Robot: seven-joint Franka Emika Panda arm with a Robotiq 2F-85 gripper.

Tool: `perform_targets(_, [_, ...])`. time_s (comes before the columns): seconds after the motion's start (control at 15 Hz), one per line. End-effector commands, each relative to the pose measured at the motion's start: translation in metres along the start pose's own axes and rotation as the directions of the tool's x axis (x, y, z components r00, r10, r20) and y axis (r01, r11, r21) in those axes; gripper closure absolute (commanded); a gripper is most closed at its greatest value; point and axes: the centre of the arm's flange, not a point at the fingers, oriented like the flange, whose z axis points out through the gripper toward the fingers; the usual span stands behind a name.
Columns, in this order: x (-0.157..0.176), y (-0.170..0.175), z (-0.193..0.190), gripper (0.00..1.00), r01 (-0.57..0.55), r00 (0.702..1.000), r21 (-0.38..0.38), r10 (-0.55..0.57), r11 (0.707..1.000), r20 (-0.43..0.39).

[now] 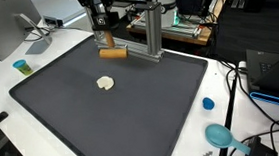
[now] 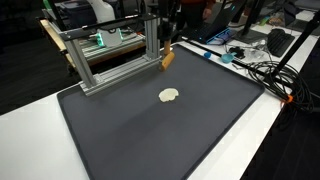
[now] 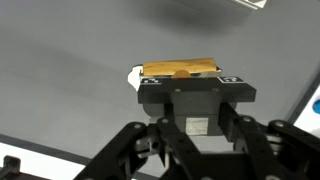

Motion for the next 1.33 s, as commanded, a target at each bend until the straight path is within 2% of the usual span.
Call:
perform_targets(0.0, [0.003,-0.038,-0.001,0.79,-0.202,0.979,-0.026,0.201,0.979,-0.008])
perform_targets(0.2, [0.017,-0.051,0.015,0.79,-0.355,0.935,-0.066,0.355,0.933,-0.011])
perform_targets(0.27, [0.011,-0.045,0.009,0.54,-0.272,0.962,-0.024,0.273,0.962,0.006])
perform_targets(0.47, [0.016,-0.051,0.020,0.54,-0.330,0.944,-0.044,0.331,0.943,0.005])
perform_targets(0.53, [0.022,-0.048,0.032,0.79,-0.346,0.938,-0.041,0.346,0.937,-0.004])
perform_targets(0.8, [0.043,-0.018,0.064,0.79,-0.339,0.941,-0.023,0.339,0.940,-0.019])
perform_targets(1.0, [0.055,0.012,0.090,0.79,-0.339,0.941,-0.040,0.338,0.940,-0.015])
perform_targets(1.27, [0.064,0.057,0.104,0.79,-0.333,0.943,-0.041,0.333,0.942,-0.007])
